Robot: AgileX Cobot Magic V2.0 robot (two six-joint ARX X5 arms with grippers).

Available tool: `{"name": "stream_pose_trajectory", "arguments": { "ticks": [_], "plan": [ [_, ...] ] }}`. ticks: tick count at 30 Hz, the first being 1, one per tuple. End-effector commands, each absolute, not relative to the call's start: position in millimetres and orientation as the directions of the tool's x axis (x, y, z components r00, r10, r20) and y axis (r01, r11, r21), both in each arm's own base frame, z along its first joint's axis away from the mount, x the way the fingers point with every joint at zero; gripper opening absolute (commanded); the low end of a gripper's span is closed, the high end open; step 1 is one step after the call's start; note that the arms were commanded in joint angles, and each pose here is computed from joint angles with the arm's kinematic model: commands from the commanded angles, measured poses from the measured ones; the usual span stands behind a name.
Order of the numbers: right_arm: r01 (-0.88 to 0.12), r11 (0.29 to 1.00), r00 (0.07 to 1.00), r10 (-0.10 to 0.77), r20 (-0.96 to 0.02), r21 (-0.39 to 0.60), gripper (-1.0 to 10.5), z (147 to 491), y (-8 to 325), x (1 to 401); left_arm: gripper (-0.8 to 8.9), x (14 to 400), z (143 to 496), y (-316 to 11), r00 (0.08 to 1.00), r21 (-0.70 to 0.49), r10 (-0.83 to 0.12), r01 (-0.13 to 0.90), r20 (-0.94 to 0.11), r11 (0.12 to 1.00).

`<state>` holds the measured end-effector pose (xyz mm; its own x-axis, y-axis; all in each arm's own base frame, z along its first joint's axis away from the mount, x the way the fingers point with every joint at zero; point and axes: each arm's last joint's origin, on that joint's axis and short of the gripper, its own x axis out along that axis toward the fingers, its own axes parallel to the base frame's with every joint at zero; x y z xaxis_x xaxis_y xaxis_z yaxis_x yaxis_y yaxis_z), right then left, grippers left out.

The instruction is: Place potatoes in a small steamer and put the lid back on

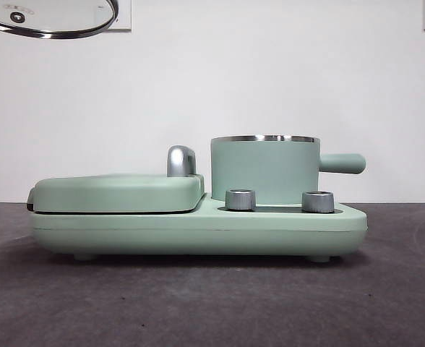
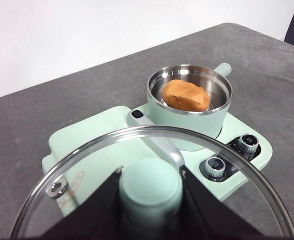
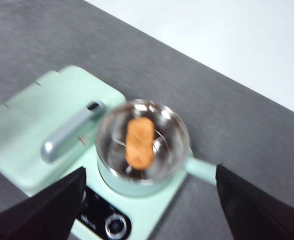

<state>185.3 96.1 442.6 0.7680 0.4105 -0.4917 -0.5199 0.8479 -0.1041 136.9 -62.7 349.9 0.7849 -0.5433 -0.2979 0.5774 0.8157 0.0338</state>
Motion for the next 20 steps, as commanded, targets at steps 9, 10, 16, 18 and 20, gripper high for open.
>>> {"name": "stream_pose_trajectory", "arguments": {
  "ticks": [9, 10, 16, 18, 20],
  "plan": [
    [-0.479, 0.877, 0.786, 0.411, -0.462, -0.034, 3.6, 384.3, 57.7, 110.0, 0.15, 136.4, 357.8, -63.9, 0.778, 0.036, -0.577, 0.602, -0.247, 0.797],
    [-0.476, 0.879, 0.788, 0.411, -0.458, -0.029, 3.6, 379.1, 54.8, 104.5, 0.15, 136.4, 357.8, -64.2, 0.773, 0.032, -0.584, 0.609, -0.247, 0.792],
    [-0.47, 0.882, 0.801, 0.414, -0.432, -0.026, 3.6, 344.7, 38.5, 73.8, 0.14, 142.9, 354.2, -69.6, 0.71, -0.005, -0.653, 0.676, -0.263, 0.737],
    [-0.464, 0.886, 0.802, 0.415, -0.429, -0.009, 3.6, 334.7, 34.6, 66.3, 0.14, 148.7, 352.5, -73.0, 0.692, -0.018, -0.671, 0.692, -0.266, 0.721],
    [-0.461, 0.888, 0.801, 0.416, -0.43, -0.001, 3.6, 326.6, 32.0, 61.2, 0.14, 155.6, 351.7, -77.1, 0.685, -0.025, -0.682, 0.7, -0.257, 0.713]
  ]
}}
